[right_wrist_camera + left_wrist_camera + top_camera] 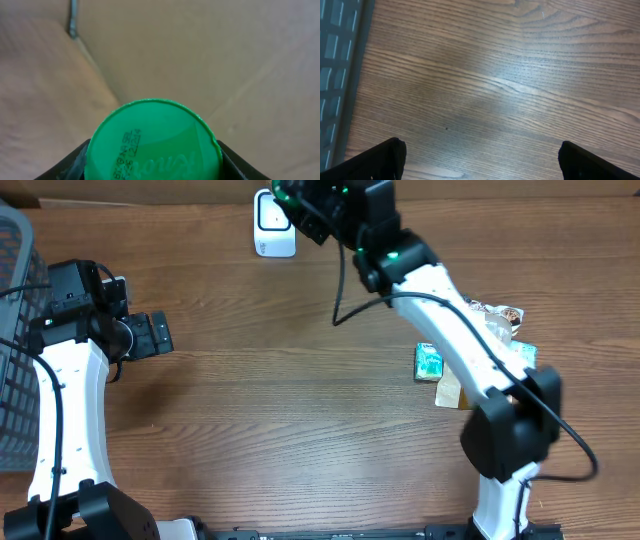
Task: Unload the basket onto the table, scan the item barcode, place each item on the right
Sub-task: 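Lift the green-lidded jar and turn it toward the scanner, then hold the green-lidded jar in front of the white scanner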
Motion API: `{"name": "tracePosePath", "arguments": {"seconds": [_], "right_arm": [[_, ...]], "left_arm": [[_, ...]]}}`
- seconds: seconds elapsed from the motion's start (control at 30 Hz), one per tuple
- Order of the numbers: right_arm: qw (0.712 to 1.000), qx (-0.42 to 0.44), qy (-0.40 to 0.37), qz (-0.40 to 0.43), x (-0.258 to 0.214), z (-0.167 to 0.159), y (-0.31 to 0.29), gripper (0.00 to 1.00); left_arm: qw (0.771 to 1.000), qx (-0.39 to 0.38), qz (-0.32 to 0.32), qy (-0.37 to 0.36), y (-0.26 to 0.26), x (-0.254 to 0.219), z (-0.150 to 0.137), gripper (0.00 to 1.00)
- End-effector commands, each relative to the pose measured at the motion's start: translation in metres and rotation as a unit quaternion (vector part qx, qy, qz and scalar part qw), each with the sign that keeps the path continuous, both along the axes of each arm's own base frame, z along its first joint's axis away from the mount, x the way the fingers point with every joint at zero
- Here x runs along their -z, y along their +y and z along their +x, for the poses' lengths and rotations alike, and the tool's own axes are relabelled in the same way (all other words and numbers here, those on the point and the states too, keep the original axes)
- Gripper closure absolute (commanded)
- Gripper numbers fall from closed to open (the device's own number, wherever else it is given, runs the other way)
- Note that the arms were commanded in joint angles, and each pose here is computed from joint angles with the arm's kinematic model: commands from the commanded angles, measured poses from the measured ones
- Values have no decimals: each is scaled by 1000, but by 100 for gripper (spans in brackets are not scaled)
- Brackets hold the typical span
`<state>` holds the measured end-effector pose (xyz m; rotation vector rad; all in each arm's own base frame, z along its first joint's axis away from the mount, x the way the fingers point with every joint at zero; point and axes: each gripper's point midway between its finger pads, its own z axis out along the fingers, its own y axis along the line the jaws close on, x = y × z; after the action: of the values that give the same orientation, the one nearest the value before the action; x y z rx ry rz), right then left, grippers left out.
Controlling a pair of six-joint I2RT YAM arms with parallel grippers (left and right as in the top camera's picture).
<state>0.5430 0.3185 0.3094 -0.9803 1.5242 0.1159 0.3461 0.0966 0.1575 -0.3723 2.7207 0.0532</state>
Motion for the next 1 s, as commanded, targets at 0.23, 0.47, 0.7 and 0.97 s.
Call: {"name": "tracePosePath", "arguments": {"seconds": [0.23, 0.47, 0.7, 0.97], "right_arm": [[975, -14, -158, -157, 72, 53, 15, 74], [942, -9, -220, -252, 113, 72, 13, 73], [895, -13, -255, -365, 141, 80, 4, 73], [872, -30, -268, -409, 156, 80, 5, 73]], "left_arm": [[1000, -1, -3, -5, -1, -3, 2, 0], [1000, -1, -4, -5, -1, -2, 2, 0], [1000, -1, -4, -5, -1, -3, 2, 0], [1000, -1, -3, -5, -1, -3, 2, 0]]}}
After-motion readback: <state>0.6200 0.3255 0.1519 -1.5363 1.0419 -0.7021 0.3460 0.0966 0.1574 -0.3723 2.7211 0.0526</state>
